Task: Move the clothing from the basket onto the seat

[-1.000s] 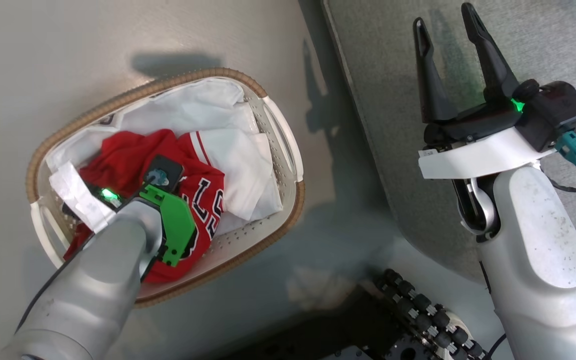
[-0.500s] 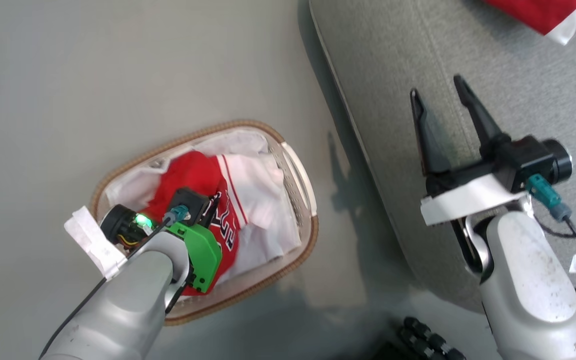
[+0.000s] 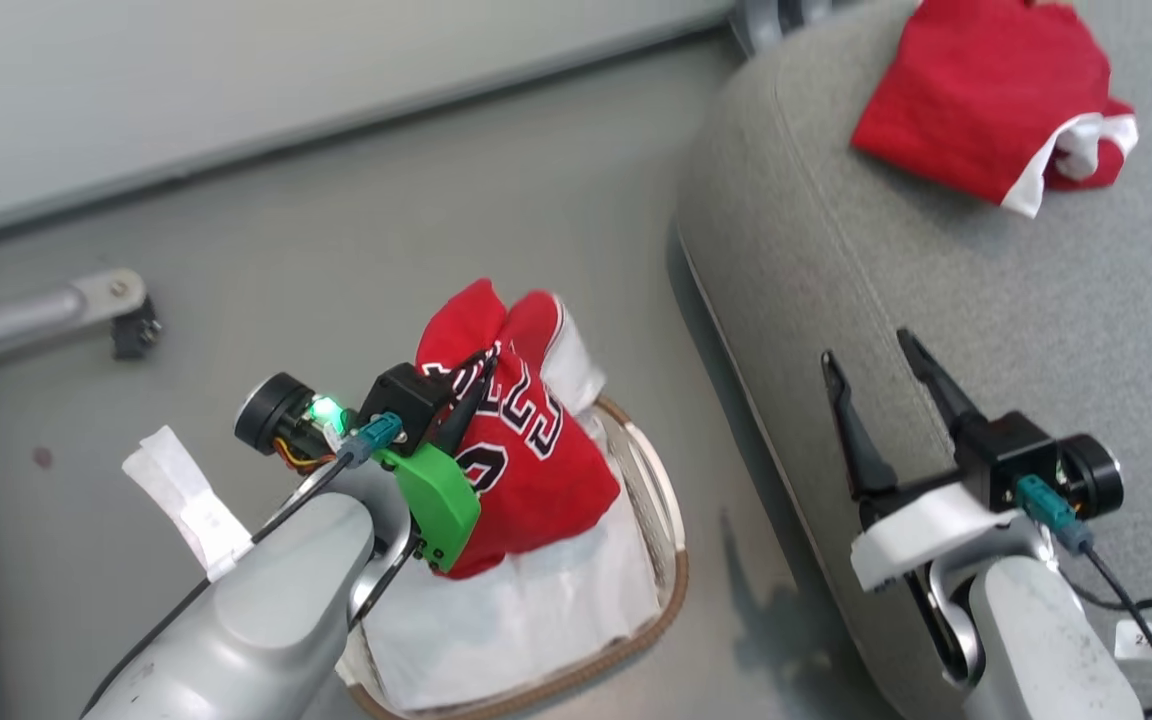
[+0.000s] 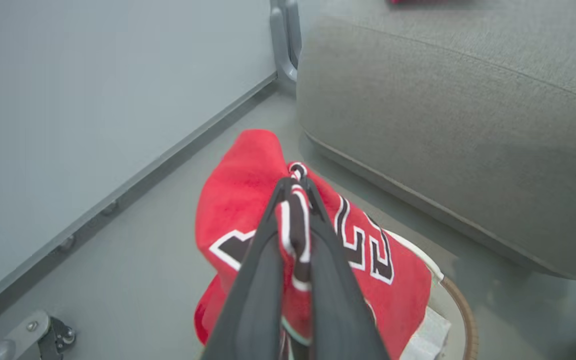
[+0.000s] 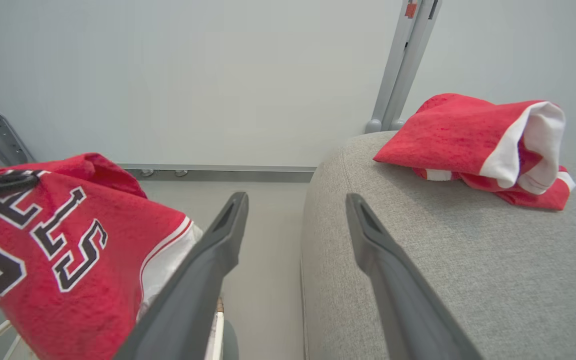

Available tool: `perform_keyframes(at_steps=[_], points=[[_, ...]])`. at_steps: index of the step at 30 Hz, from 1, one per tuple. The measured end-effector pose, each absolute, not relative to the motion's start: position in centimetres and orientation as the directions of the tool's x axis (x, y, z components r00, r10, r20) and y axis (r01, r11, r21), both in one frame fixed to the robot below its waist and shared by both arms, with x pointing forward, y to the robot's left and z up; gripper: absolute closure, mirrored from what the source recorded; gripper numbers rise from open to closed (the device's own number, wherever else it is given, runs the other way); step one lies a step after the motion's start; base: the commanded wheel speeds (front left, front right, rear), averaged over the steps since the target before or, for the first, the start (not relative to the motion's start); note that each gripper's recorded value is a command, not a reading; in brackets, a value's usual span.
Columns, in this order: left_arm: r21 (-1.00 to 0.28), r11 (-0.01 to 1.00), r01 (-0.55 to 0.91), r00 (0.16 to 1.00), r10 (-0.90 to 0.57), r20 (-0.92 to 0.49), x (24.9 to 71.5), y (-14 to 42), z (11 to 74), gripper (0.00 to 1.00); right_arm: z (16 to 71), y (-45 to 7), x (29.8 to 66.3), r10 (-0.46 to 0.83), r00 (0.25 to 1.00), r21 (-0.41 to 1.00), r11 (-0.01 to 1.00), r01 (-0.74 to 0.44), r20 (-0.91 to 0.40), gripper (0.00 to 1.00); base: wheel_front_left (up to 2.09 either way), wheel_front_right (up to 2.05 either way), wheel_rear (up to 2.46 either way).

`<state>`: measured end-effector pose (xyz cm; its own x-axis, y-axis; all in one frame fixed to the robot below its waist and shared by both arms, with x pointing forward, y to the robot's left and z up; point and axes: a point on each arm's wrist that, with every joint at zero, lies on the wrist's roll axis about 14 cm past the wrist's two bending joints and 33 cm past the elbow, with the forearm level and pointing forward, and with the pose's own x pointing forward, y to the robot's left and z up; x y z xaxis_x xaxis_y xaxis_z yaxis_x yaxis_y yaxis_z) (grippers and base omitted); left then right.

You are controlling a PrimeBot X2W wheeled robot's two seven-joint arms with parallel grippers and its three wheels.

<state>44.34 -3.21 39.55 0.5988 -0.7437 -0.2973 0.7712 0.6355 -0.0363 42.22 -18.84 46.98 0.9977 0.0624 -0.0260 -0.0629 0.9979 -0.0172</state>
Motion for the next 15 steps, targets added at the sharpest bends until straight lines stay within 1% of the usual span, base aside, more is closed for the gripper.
perform_keyframes(at_steps=[8, 11, 15], points=[[0.17, 0.633, 0.755, 0.651, -0.755, -0.082, 44.7, -2.5, 50.4, 1.0, 50.0, -16.4, 39.7, 0.127, 0.991, -0.004, 0.992, -0.127, 0.049, 0.0, 0.0, 0.0, 0.0], [0.264, 0.632, 0.729, 0.652, -0.758, 0.013, 45.1, -2.4, 55.5, 1.0, 51.5, -15.2, 39.2, 0.16, 0.983, -0.008, 0.987, -0.16, 0.09, 0.0, 0.0, 0.0, 0.0], [0.334, 0.644, 0.688, 0.648, -0.753, 0.117, 44.9, -2.1, 60.8, 1.0, 53.2, -13.6, 38.7, 0.206, 0.969, -0.012, 0.978, -0.206, 0.139, 0.0, 0.0, 0.0, 0.0]])
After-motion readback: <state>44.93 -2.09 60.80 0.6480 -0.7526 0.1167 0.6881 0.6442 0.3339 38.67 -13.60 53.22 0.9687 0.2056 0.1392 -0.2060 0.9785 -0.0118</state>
